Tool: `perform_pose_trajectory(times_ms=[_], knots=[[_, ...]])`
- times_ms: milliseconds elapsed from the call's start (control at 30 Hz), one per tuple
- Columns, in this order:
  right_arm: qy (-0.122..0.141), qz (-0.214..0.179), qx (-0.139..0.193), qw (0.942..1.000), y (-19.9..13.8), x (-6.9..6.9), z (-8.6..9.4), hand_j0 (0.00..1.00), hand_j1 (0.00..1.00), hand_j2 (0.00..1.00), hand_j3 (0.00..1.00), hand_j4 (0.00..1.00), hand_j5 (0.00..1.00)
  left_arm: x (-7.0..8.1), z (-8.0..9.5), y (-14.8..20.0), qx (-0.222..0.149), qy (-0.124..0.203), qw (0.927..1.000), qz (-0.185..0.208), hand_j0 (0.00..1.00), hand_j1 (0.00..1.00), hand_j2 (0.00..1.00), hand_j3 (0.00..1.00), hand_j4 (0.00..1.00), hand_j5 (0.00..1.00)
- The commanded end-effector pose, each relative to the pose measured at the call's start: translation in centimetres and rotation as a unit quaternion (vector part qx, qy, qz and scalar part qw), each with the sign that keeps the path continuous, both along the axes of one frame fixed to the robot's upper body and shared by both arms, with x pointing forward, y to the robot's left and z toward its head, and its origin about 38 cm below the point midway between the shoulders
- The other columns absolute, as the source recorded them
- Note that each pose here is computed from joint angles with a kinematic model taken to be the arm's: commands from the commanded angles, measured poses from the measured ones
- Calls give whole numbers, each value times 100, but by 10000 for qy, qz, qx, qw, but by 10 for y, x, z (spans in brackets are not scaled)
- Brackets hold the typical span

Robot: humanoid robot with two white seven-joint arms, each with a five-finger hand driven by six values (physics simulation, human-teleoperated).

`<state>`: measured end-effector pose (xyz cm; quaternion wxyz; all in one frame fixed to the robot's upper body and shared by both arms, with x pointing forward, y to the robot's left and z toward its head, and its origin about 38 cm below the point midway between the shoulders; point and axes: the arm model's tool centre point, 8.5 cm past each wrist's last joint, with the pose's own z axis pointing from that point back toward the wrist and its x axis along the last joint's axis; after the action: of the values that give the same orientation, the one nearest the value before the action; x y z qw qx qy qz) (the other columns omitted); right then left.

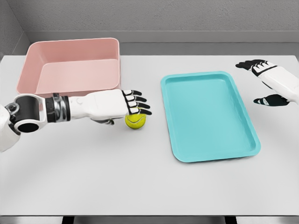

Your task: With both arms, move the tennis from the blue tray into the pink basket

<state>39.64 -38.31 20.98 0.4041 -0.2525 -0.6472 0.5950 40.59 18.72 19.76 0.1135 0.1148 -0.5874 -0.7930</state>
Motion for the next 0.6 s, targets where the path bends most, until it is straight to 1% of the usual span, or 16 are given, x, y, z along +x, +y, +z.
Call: perform_pose_trajectory(times_ms=[0, 33, 200, 233, 567], knots=[[5, 7, 34, 10000, 0, 0, 0, 100, 100, 100, 100, 100, 100, 5, -14, -3, -44, 268, 9996, 68, 100, 100, 100, 100, 100, 100], [14, -4, 37, 10000, 0, 0, -1, 100, 100, 100, 100, 100, 100, 6, -15, -8, -96, 298, 9995, 50, 100, 100, 100, 100, 100, 100], [44, 16, 31, 10000, 1, -1, -3, 100, 100, 100, 100, 100, 100, 16, -25, -14, -17, 412, 9991, 102, 100, 100, 100, 100, 100, 100], [44, 16, 31, 10000, 1, -1, -3, 100, 100, 100, 100, 100, 100, 17, -24, -17, -44, 405, 9991, 88, 100, 100, 100, 100, 100, 100], [66, 7, 35, 10000, 1, -1, -5, 100, 100, 100, 100, 100, 100, 21, -34, -19, 31, 515, 9986, 136, 100, 100, 100, 100, 100, 100]])
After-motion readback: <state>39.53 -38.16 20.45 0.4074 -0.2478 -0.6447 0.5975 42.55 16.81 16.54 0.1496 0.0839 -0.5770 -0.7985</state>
